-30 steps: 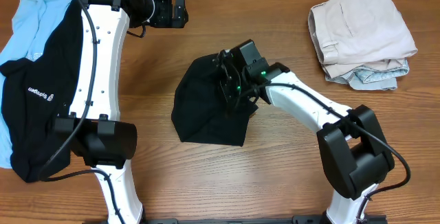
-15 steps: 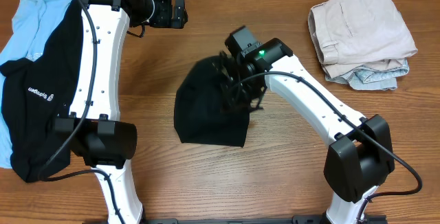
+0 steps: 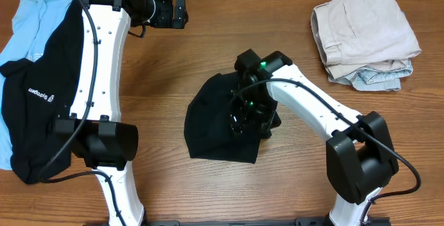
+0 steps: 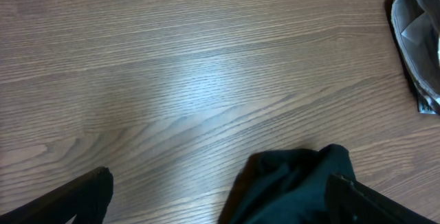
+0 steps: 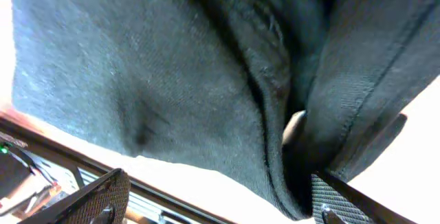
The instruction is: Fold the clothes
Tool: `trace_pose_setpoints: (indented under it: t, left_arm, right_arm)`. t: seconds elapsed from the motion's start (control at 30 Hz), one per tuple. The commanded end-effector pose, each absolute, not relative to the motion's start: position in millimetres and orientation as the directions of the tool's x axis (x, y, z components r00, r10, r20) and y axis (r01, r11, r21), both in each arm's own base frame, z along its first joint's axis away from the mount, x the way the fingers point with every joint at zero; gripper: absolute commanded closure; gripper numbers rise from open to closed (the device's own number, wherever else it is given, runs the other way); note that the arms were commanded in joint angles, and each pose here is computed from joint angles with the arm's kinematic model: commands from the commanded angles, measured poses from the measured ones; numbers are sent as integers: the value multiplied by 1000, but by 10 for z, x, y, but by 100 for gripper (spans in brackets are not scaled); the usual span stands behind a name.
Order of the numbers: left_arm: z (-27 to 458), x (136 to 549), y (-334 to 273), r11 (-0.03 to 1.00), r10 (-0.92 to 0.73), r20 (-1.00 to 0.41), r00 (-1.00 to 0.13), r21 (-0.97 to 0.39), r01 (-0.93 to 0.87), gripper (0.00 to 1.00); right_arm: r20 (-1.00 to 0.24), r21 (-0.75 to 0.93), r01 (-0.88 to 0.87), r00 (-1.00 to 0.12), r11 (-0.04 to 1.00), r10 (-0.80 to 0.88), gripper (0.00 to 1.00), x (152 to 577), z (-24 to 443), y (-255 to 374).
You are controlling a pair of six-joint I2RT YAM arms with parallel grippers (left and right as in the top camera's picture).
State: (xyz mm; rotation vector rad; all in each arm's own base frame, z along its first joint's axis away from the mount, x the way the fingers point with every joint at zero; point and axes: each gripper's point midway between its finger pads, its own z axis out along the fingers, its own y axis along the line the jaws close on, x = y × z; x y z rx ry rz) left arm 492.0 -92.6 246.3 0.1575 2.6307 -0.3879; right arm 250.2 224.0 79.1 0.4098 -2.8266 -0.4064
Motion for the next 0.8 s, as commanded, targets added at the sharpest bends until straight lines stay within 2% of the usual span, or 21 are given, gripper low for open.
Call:
trace_pose_setpoints:
  t: [0.0,0.17,0.27,0.53,0.77]
  left_arm:
    - [2526,4931,-927,952,74,-494,-866,-222,208,0]
    - [2526,4931,-927,951,86,-497,-864,-216,219,0]
    - [2526,4932,-924,951,89,-498,-862,-214,222,0]
    - [2514,4944,-868,961,91,-498,-862,-185,208,0]
    - [2509,4945,-851,963,91,-497,-863,-176,202,0]
  right_arm:
    - [75,336,-212,-965,918,-250,17,2842,1127,2298]
    - [-92,386,-247,-969,889,-230,25,3190,1394,2552]
    - [-121,389,-207,-978,898,-173,28,3285,1379,2658]
    - [-68,254,-70,-996,965,-54,31,3182,984,2856]
    - [-45,107,45,-998,993,50,37,3043,729,2824]
